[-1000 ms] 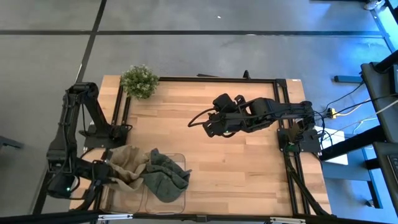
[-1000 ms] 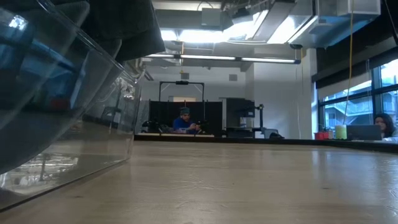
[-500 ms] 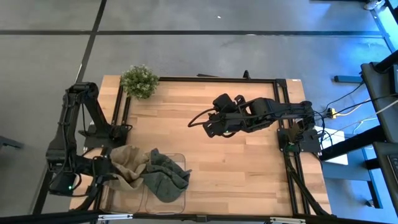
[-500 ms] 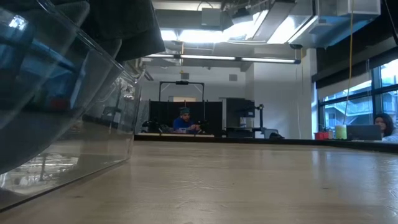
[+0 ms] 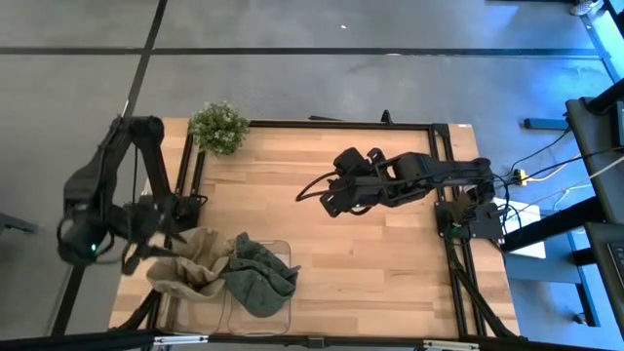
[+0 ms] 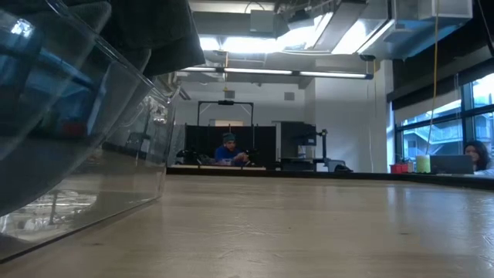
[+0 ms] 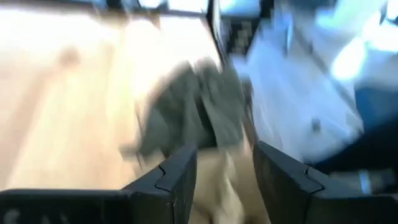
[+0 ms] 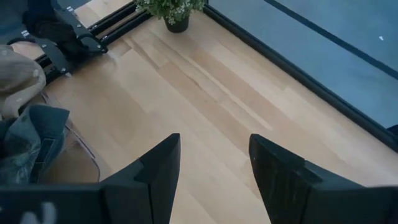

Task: Pick & Place hat
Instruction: Return to Home Position

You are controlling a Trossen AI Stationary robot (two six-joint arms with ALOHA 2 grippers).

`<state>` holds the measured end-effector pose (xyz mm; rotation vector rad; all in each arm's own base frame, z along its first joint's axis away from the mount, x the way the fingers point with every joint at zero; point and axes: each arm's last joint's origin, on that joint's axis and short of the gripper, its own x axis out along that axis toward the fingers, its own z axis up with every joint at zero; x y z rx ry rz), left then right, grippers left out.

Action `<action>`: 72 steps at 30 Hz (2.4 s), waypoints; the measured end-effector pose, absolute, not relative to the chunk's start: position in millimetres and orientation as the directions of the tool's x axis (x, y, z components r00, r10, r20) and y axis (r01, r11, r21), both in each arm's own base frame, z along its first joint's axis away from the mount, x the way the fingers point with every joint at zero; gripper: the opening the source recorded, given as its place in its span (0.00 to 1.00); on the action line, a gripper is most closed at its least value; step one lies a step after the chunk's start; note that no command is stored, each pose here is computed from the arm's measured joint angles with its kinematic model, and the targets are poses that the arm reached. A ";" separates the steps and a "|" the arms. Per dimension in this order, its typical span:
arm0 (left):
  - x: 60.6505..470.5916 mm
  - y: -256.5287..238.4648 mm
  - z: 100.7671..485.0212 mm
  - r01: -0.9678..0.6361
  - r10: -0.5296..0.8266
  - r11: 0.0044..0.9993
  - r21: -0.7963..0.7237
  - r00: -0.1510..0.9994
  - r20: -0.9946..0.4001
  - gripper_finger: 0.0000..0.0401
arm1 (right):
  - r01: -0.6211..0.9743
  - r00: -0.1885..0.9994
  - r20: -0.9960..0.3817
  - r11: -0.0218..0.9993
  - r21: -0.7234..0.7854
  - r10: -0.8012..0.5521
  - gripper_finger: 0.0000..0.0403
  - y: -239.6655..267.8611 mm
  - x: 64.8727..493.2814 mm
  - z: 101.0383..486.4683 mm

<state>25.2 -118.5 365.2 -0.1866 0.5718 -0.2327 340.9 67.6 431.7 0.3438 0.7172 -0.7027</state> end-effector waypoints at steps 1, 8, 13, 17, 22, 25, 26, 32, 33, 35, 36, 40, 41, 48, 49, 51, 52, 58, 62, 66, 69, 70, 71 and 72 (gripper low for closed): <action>26.1 -112.9 368.3 0.155 -0.255 0.958 -0.243 0.847 -0.466 0.38 | 0.683 0.543 -0.702 0.729 0.049 -0.461 0.48 67.4 339.8 432.6; 27.2 -67.8 382.8 0.151 -0.259 0.935 -0.319 0.908 -0.330 0.38 | 0.620 0.528 -0.718 0.783 -0.039 -0.454 0.48 68.5 337.9 431.1; 27.8 -42.7 388.1 0.142 -0.230 0.933 -0.330 0.942 -0.243 0.39 | 0.569 0.608 -0.681 0.822 0.014 -0.409 0.48 70.0 345.0 437.7; 28.3 -31.9 389.9 0.111 -0.188 0.929 -0.354 0.964 -0.189 0.39 | 0.379 0.775 -0.582 0.918 0.117 -0.246 0.48 81.5 376.8 434.0; 26.7 -42.1 388.5 0.166 -0.321 0.868 -0.468 0.907 -0.273 0.39 | 0.174 0.884 -0.460 0.971 0.162 -0.082 0.48 84.7 407.7 416.0; 25.9 -61.4 385.6 0.219 -0.418 0.807 -0.548 0.868 -0.267 0.39 | 0.182 0.880 -0.466 0.970 0.163 -0.087 0.48 79.7 415.4 399.6; 25.4 -69.2 384.6 0.248 -0.464 0.775 -0.582 0.847 -0.257 0.39 | 0.189 0.877 -0.472 0.968 0.163 -0.092 0.48 78.2 417.0 394.9; 21.1 -114.7 384.2 0.535 -0.731 0.548 -0.643 0.680 -0.057 0.39 | 0.173 0.915 -0.395 0.965 0.197 -0.084 0.48 77.3 427.4 383.8; 20.3 -120.6 385.3 0.592 -0.761 0.506 -0.627 0.649 -0.001 0.39 | 0.160 0.924 -0.374 0.966 0.206 -0.073 0.48 77.9 429.0 383.6; 19.2 -129.6 388.0 0.709 -0.810 0.427 -0.561 0.576 0.111 0.39 | 0.118 0.948 -0.315 0.969 0.218 -0.045 0.48 79.5 432.8 383.5; 19.1 -132.7 389.3 0.764 -0.830 0.387 -0.517 0.532 0.165 0.39 | 0.097 0.959 -0.283 0.970 0.222 -0.031 0.48 81.1 434.6 382.9; 24.5 -137.9 385.9 0.862 -0.860 0.339 -0.377 0.446 0.248 0.39 | 0.035 0.989 -0.146 0.974 0.226 -0.002 0.48 85.8 441.1 373.2; 28.2 -137.7 384.1 0.850 -0.850 0.369 -0.375 0.472 0.233 0.39 | 0.026 0.993 -0.120 0.973 0.231 0.002 0.48 87.6 442.0 368.2; 63.7 -123.2 365.8 0.655 -0.671 0.700 -0.284 0.739 0.050 0.39 | 0.020 0.999 -0.054 0.971 0.237 -0.008 0.48 102.3 437.6 344.6; 67.1 -119.5 365.9 0.641 -0.655 0.718 -0.272 0.754 0.049 0.39 | 0.038 0.998 -0.056 0.971 0.236 -0.026 0.48 103.7 434.4 344.4; 73.6 -112.4 364.6 0.607 -0.617 0.759 -0.235 0.786 0.035 0.39 | 0.063 0.997 -0.060 0.971 0.232 -0.050 0.48 106.6 424.2 346.1; 76.3 -108.5 363.6 0.584 -0.594 0.782 -0.216 0.804 0.024 0.39 | 0.061 0.997 -0.054 0.970 0.234 -0.049 0.48 107.6 418.8 348.0; 76.8 -79.0 359.9 0.439 -0.447 0.884 -0.160 0.895 -0.015 0.39 | 0.068 0.996 -0.070 0.965 0.254 -0.052 0.48 113.7 383.4 344.6; 69.5 -60.6 359.9 0.342 -0.346 0.932 -0.117 0.938 -0.007 0.39 | 0.156 0.987 -0.068 0.950 0.269 -0.142 0.48 115.3 348.0 343.2; 65.1 -51.8 360.0 0.324 -0.322 0.939 -0.114 0.946 0.036 0.39 | 0.195 0.981 -0.079 0.940 0.279 -0.180 0.48 113.5 309.1 336.0; 68.8 -52.4 343.4 0.301 -0.298 0.948 -0.106 0.954 0.039 0.39 | 0.183 0.983 -0.066 0.940 0.287 -0.171 0.48 106.6 281.8 335.2; 70.1 -52.2 337.5 0.288 -0.285 0.951 -0.113 0.958 0.043 0.39 | 0.179 0.984 -0.063 0.940 0.289 -0.168 0.48 103.6 273.6 334.2; 71.4 -51.5 332.0 0.271 -0.267 0.955 -0.119 0.962 0.051 0.39 | 0.181 0.983 -0.063 0.940 0.289 -0.170 0.48 100.4 266.8 332.1; 72.8 -50.5 326.4 0.247 -0.242 0.961 -0.122 0.969 0.056 0.39 | 0.180 0.984 -0.061 0.940 0.291 -0.170 0.48 97.3 259.7 330.3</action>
